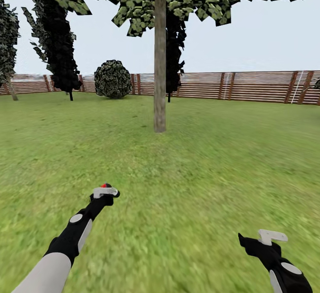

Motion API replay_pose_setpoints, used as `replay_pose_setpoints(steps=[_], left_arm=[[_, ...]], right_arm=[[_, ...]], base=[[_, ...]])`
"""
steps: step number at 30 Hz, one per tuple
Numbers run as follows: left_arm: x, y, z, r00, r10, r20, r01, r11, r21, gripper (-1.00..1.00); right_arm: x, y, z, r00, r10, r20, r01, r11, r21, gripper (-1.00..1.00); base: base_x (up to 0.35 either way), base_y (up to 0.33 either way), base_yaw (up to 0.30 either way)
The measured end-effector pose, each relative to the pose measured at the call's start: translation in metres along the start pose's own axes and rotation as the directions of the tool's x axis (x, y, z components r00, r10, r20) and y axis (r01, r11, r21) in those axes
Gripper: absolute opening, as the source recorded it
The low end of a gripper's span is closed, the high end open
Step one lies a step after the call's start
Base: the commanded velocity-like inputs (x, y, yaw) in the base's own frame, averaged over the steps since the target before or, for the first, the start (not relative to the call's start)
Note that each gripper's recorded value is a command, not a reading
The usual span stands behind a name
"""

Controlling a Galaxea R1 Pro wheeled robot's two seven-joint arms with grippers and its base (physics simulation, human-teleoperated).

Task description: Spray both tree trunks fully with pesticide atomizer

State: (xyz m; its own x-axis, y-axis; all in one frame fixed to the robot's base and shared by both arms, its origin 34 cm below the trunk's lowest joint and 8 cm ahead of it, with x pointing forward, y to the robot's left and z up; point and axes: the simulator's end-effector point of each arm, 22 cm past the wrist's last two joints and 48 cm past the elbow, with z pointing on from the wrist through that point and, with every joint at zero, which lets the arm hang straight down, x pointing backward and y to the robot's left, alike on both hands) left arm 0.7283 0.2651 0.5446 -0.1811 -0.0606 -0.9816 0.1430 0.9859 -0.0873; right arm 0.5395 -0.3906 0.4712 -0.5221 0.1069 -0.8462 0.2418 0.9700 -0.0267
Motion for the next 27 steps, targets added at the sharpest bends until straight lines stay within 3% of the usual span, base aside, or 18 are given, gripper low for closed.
replay_pose_setpoints(steps=[3,11,27], left_arm=[[-0.001,-0.002,-0.001,1.0,0.004,0.001,-0.004,1.0,0.02,-1.0],[0.001,0.018,-0.004,1.0,0.023,-0.006,-0.023,1.0,0.001,-1.0],[0.007,0.017,-0.003,1.0,0.02,-0.017,-0.02,1.0,0.004,-1.0]], right_arm=[[0.0,0.0,0.0,1.0,0.0,0.0,0.0,1.0,-0.001,1.0],[0.002,0.001,0.001,1.0,-0.001,-0.005,0.001,1.0,-0.001,1.0],[0.006,0.005,0.002,1.0,0.003,-0.013,-0.003,1.0,-0.006,1.0]], base=[[0.326,0.081,0.0],[0.326,0.078,0.0],[0.326,0.077,0.0]])
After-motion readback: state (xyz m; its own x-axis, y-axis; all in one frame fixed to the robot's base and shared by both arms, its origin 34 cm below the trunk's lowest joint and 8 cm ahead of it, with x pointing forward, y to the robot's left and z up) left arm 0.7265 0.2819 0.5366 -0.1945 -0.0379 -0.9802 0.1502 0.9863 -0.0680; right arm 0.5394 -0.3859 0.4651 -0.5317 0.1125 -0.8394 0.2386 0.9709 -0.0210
